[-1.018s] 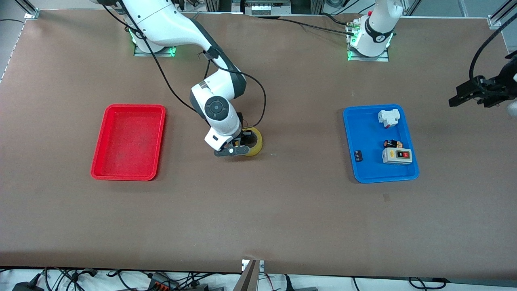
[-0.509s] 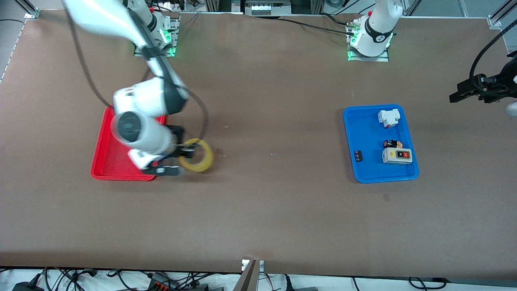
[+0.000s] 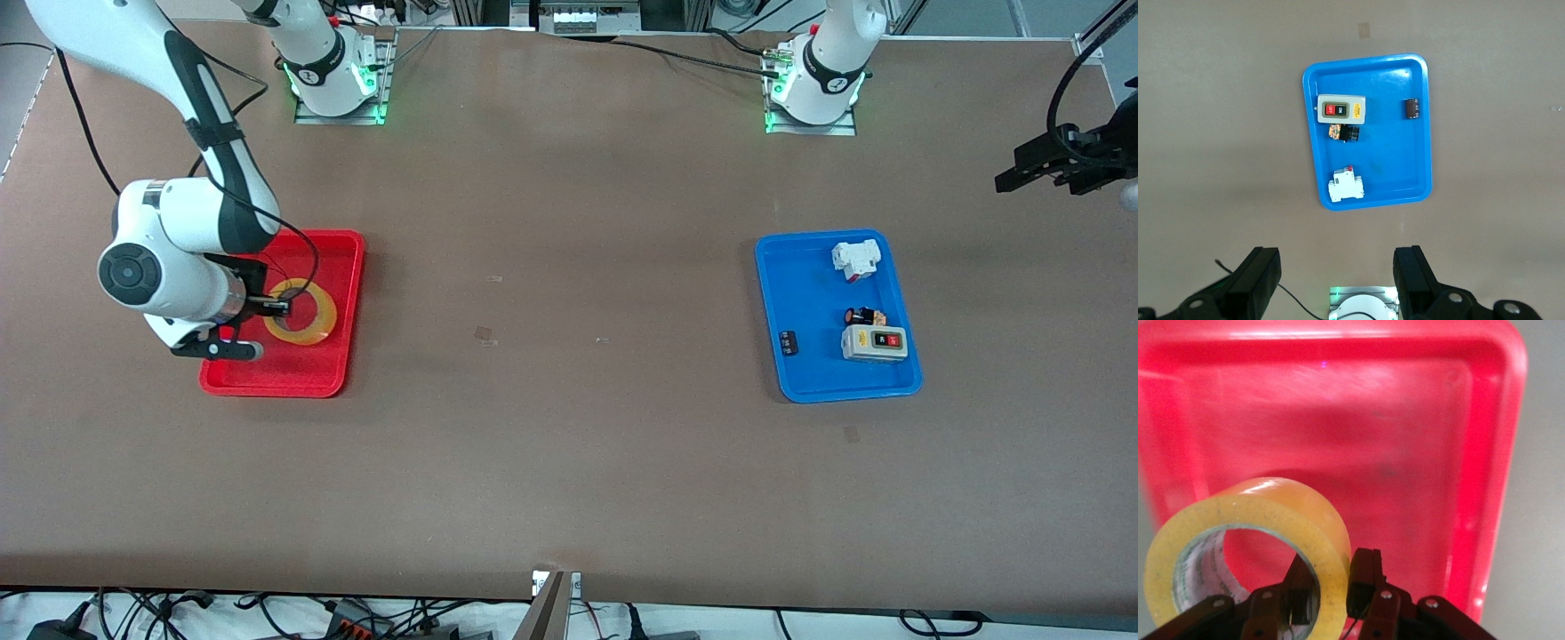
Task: Place and move tape with both arms
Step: 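Carry the tape with the right gripper and lower it into the red tray, then open the right gripper and withdraw it from the red tray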
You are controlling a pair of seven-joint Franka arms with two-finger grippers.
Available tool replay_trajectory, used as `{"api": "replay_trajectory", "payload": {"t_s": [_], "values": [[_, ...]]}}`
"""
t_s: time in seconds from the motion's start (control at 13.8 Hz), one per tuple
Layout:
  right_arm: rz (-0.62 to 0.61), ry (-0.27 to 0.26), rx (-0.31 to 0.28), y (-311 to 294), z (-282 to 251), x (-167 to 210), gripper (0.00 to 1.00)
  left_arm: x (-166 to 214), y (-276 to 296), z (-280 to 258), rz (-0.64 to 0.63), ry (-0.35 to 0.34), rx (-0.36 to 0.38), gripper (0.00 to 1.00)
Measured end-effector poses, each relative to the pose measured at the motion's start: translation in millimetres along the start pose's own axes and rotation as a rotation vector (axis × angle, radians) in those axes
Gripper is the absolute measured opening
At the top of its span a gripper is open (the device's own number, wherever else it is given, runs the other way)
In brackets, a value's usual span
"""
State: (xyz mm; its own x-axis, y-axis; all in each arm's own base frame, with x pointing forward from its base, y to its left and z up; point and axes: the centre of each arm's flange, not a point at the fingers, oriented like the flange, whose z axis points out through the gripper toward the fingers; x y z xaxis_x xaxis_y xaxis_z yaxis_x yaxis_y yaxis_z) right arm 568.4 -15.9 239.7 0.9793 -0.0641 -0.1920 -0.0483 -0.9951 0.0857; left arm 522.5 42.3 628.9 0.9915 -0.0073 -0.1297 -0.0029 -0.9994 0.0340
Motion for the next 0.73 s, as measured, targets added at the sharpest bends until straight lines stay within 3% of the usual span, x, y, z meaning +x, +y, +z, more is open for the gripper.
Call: {"api": "replay_trajectory", "payload": {"t_s": [0.36, 0.58, 0.73], "values": [[0.013, -0.013, 0.012, 20, 32, -16, 0.25, 1, -25, -2, -0.041, 0.088, 0.005, 1.0], [0.018, 0.003, 0.012, 23, 14, -13, 0.58, 0, -46, -3, -0.071, 0.098, 0.018, 1.0], [0.012, 0.003, 0.008, 25, -37, -7, 0.84, 0, -43, -1, -0.066, 0.096, 0.02, 1.0]]}}
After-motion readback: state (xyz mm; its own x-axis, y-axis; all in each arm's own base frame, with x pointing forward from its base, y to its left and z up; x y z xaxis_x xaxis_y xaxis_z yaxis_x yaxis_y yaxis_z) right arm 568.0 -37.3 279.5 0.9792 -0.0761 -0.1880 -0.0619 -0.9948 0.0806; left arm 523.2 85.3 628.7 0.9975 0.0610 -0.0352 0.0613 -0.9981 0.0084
